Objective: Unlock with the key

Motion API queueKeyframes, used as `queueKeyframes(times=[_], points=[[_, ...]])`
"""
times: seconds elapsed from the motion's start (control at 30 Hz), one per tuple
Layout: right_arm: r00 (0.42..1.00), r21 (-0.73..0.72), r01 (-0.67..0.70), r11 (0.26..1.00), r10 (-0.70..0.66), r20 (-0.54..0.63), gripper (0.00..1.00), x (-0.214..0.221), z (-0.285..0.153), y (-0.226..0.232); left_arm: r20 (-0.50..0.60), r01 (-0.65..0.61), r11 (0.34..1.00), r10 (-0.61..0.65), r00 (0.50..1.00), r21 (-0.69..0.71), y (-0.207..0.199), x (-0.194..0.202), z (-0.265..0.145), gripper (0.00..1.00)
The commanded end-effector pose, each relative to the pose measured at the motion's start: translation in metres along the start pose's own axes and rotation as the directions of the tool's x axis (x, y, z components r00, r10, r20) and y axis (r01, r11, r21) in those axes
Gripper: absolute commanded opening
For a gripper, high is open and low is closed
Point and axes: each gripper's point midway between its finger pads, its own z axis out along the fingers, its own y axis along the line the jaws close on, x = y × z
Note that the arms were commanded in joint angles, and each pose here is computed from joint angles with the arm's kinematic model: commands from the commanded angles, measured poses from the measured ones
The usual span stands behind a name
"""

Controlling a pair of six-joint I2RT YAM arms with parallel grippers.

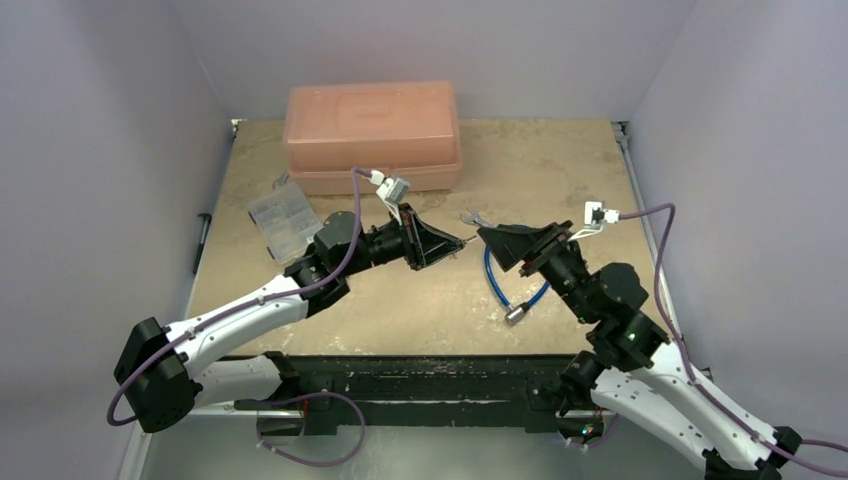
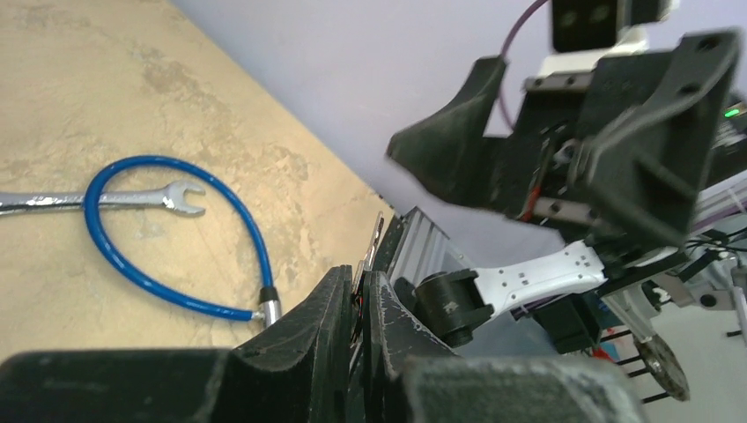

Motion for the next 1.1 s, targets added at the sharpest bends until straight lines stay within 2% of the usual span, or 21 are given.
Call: queueKeyframes(times=[0.0, 0.07, 0.13, 0.23, 0.43, 0.53, 0.77, 0.97, 1.07], points=[[0.998, 0.301, 0.023, 0.953, -0.040, 0.051, 0.92, -0.026, -0.014, -0.039, -0.022, -0.066, 0.997, 0.066, 0.998, -0.028, 0.000, -0.006, -0.002, 0.00], [0.999, 0.467, -0.001, 0.884, -0.022, 0.046, 0.95, -0.025, -0.029, -0.066, -0.047, -0.085, 0.995, 0.082, 0.995, -0.059, 0.008, 0.000, -0.006, 0.00], [0.999, 0.637, -0.047, 0.769, 0.020, 0.050, 0.98, -0.021, -0.051, -0.095, -0.080, -0.092, 0.993, 0.086, 0.993, -0.078, 0.013, 0.008, -0.009, 0.00], [0.997, 0.767, -0.079, 0.637, 0.070, 0.044, 0.99, -0.009, -0.079, -0.120, -0.137, -0.101, 0.990, 0.087, 0.987, -0.099, 0.020, 0.021, -0.013, 0.00], [0.971, 0.859, 0.016, 0.511, 0.197, -0.134, 0.99, 0.053, -0.099, -0.153, -0.180, -0.086, 0.988, 0.062, 0.982, -0.125, 0.030, 0.039, -0.023, 0.00], [0.946, 0.872, 0.083, 0.482, 0.239, -0.222, 0.99, 0.082, -0.105, -0.169, -0.205, -0.063, 0.988, 0.033, 0.978, -0.143, 0.036, 0.050, -0.027, 0.00], [0.925, 0.905, 0.128, 0.407, 0.279, -0.257, 0.99, 0.109, -0.109, -0.195, -0.249, -0.025, 0.980, -0.026, 0.968, -0.198, 0.048, 0.071, -0.040, 0.00], [0.919, 0.976, 0.155, 0.155, 0.341, -0.200, 0.96, 0.117, -0.135, -0.233, -0.276, 0.031, 0.972, -0.097, 0.956, -0.234, 0.056, 0.090, -0.050, 0.00], [0.908, 0.980, 0.183, 0.073, 0.370, -0.197, 0.91, 0.123, -0.141, -0.247, -0.279, 0.050, 0.974, -0.112, 0.954, -0.220, 0.055, 0.096, -0.052, 0.00]])
